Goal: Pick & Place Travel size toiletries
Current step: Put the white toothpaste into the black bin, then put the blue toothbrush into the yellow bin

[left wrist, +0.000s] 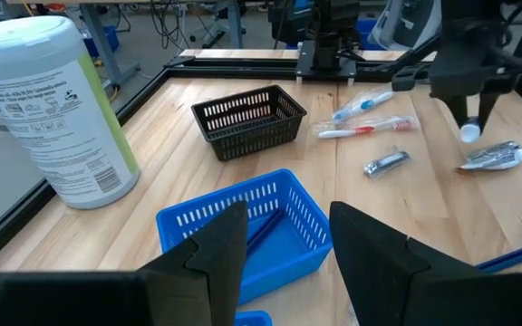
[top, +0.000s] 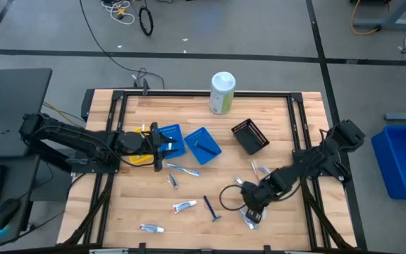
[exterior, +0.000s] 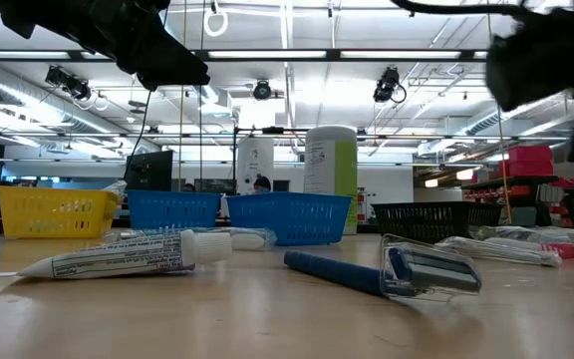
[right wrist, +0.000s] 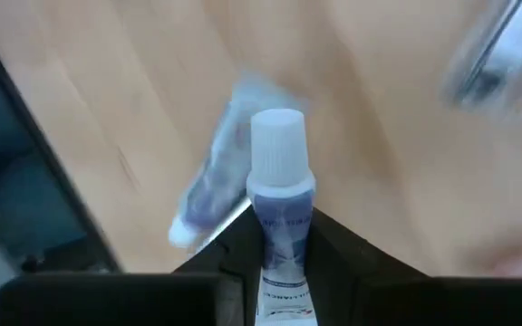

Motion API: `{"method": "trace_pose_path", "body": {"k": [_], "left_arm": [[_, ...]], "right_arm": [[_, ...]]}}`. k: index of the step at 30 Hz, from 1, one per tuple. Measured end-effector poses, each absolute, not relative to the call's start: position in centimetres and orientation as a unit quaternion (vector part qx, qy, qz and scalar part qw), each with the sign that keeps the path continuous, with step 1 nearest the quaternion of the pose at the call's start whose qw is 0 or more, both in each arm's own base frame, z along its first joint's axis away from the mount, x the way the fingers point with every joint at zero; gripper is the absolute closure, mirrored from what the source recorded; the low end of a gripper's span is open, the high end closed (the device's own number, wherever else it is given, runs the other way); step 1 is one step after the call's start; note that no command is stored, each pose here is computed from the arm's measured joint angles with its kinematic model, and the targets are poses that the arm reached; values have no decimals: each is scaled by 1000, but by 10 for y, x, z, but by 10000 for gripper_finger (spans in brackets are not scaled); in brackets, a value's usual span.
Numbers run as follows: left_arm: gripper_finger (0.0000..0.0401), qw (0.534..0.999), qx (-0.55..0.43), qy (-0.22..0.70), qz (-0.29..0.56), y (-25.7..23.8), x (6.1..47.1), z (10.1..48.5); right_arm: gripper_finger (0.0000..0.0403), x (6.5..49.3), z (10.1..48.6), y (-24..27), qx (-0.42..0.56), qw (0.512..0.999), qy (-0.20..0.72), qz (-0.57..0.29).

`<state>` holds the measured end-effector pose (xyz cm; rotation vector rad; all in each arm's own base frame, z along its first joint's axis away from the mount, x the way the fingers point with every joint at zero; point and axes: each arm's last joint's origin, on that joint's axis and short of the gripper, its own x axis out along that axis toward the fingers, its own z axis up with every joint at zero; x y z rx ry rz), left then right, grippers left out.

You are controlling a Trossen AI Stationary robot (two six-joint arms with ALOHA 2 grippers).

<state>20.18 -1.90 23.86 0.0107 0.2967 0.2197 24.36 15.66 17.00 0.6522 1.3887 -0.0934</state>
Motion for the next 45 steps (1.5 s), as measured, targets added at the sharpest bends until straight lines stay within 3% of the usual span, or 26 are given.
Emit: {"method": "trace_pose_path", "body": {"k": [4,8,17,21,30,37,45], "left_arm": [[234,983,5,148,109,-19,202,239],[234,983,5,148,109,-19,202,239],[234,983,5,148,109,-19,202,238],[234,983,5,148,109,-19,202,238],[234,983,5,148,109,-19,202,238],[234,983,5,148,109,-19,202,238],[234,983,4,147,109,-19,202,239]], "right_arm": [[323,262,184,142,250,772,582,-49],[319,276,199,113,188,795,563,-128],[313,275,237,30,33,736,572,-361],[312,275,227,-3,51,714,568,-407],[303,269,177,-52,98,726,562,-385],[244,259,160,-65,109,719,568,-385],[176,269,173,-68,118,738,557,-363]]}}
